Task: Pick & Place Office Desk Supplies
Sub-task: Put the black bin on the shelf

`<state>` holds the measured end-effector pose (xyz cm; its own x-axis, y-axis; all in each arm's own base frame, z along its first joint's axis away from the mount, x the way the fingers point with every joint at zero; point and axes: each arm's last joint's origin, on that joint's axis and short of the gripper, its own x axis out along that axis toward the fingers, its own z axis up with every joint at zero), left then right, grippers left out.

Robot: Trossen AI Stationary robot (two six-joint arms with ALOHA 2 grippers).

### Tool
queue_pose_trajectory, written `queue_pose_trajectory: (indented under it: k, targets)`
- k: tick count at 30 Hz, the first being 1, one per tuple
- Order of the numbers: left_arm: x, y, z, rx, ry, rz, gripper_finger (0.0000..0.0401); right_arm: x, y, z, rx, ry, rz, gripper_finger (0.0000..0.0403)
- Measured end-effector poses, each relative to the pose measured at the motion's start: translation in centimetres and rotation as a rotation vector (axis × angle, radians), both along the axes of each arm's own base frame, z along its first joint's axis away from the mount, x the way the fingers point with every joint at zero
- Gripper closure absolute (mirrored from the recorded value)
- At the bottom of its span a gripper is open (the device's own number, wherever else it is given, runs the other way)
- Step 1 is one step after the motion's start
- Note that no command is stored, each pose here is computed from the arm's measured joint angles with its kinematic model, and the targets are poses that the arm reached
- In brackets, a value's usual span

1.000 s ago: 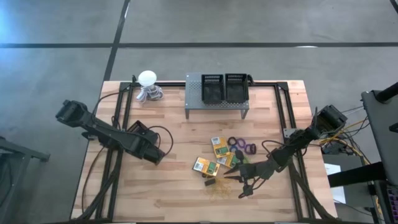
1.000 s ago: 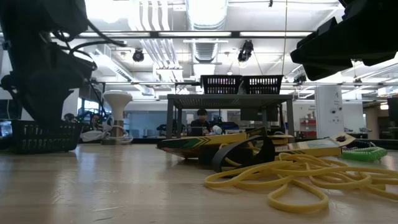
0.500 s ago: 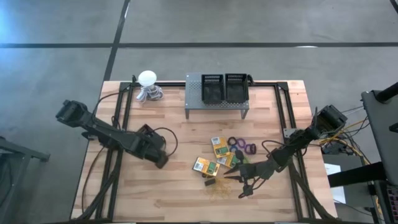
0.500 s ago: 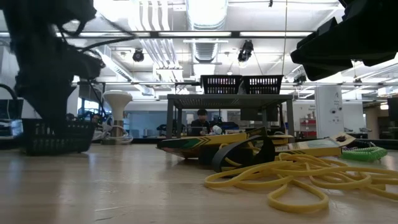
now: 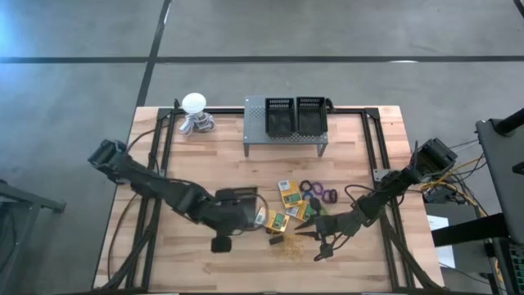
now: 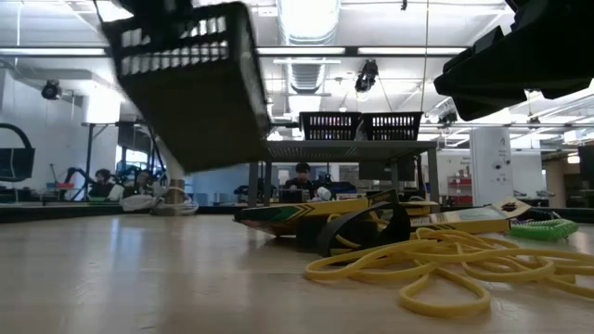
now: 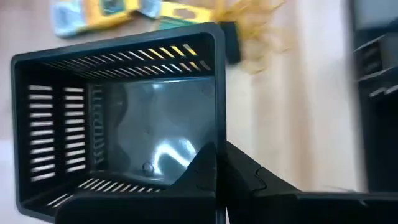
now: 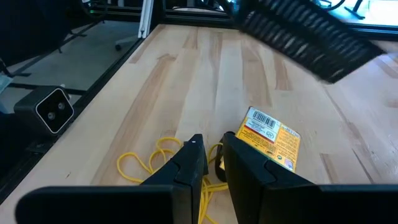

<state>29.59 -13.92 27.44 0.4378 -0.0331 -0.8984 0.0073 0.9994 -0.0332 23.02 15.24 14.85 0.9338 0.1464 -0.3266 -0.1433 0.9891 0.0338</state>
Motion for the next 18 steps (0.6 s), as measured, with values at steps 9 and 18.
queue_pose_trajectory:
  k: [9, 18]
  targets:
    - [3.9, 8.2, 4.5, 0.392, 0.318, -0.013, 0.0389, 0.0, 0.0, 0.0, 0.0, 0.0, 0.0, 0.0346]
    - [4.4, 19.6, 5.6, 0.457, 0.339, 0.048, 0.0388, 0.0, 0.0, 0.0, 0.003, 0.001, 0.0, 0.0346]
